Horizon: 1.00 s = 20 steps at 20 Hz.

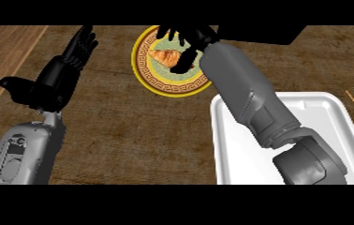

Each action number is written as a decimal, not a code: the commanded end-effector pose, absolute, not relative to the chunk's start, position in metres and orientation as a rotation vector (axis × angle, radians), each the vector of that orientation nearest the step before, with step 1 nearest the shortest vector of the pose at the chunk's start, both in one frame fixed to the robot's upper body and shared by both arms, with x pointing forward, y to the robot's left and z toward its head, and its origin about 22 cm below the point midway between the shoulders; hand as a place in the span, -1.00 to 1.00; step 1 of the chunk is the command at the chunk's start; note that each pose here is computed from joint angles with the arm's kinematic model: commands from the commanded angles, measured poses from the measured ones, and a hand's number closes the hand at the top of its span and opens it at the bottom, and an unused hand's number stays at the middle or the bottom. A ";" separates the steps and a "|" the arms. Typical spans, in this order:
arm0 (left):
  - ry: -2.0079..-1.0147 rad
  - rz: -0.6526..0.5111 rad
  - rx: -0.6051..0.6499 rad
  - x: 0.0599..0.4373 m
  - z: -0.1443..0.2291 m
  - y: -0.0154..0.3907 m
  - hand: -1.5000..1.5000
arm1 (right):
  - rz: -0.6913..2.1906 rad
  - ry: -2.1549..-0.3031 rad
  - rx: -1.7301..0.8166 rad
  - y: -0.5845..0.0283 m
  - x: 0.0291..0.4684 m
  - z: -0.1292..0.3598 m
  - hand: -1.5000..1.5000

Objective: Pick the croissant from the tray and place it in the plate

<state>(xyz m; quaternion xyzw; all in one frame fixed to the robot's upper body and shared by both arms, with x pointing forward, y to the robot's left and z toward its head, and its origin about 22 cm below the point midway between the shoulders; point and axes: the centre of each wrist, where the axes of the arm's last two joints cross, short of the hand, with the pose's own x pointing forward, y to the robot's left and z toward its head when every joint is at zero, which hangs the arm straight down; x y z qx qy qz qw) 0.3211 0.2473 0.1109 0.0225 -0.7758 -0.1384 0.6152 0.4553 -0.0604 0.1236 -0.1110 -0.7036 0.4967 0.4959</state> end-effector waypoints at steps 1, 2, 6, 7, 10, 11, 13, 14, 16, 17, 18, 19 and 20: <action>-1.807 -0.322 0.037 0.328 0.116 0.237 0.00 | 1.177 -1.636 -0.215 -0.064 0.454 0.112 -1.00; -1.796 -0.316 0.045 0.323 0.102 0.236 0.00 | 1.168 -1.642 -0.170 -0.058 0.456 0.126 -1.00; -1.808 -0.340 0.021 0.325 0.106 0.229 0.00 | 1.041 -1.702 -0.079 -0.065 0.455 0.113 -1.00; -1.810 -0.355 0.010 0.327 0.116 0.226 0.00 | 1.003 -1.724 -0.050 -0.063 0.455 0.118 -1.00; -1.797 -0.353 0.020 0.327 0.114 0.229 0.00 | 0.844 -1.780 -0.019 -0.063 0.457 0.123 -1.00; -1.789 -0.347 0.030 0.323 0.107 0.238 0.00 | 0.800 -1.799 -0.007 -0.061 0.458 0.128 -1.00; -1.806 -0.345 0.050 0.327 0.116 0.238 0.00 | 0.728 -1.804 0.065 -0.064 0.458 0.124 -1.00; -1.786 -0.314 0.047 0.331 0.111 0.241 0.00 | 0.718 -1.796 0.119 -0.063 0.458 0.128 -1.00; -1.805 -0.334 0.039 0.328 0.125 0.235 0.00 | 0.667 -1.767 0.140 -0.060 0.459 0.132 -1.00; -1.791 -0.289 0.090 0.320 0.100 0.264 0.00 | 0.680 -1.779 0.163 -0.064 0.461 0.137 -1.00; -1.788 -0.302 0.068 0.323 0.111 0.242 0.00 | 0.634 -1.760 0.146 -0.062 0.459 0.130 -1.00; -1.782 -0.309 0.073 0.324 0.113 0.242 0.00 | 0.604 -1.770 0.170 -0.069 0.461 0.132 -1.00; -1.787 -0.305 0.069 0.323 0.108 0.243 0.00 | 0.564 -1.772 0.160 -0.070 0.460 0.128 -1.00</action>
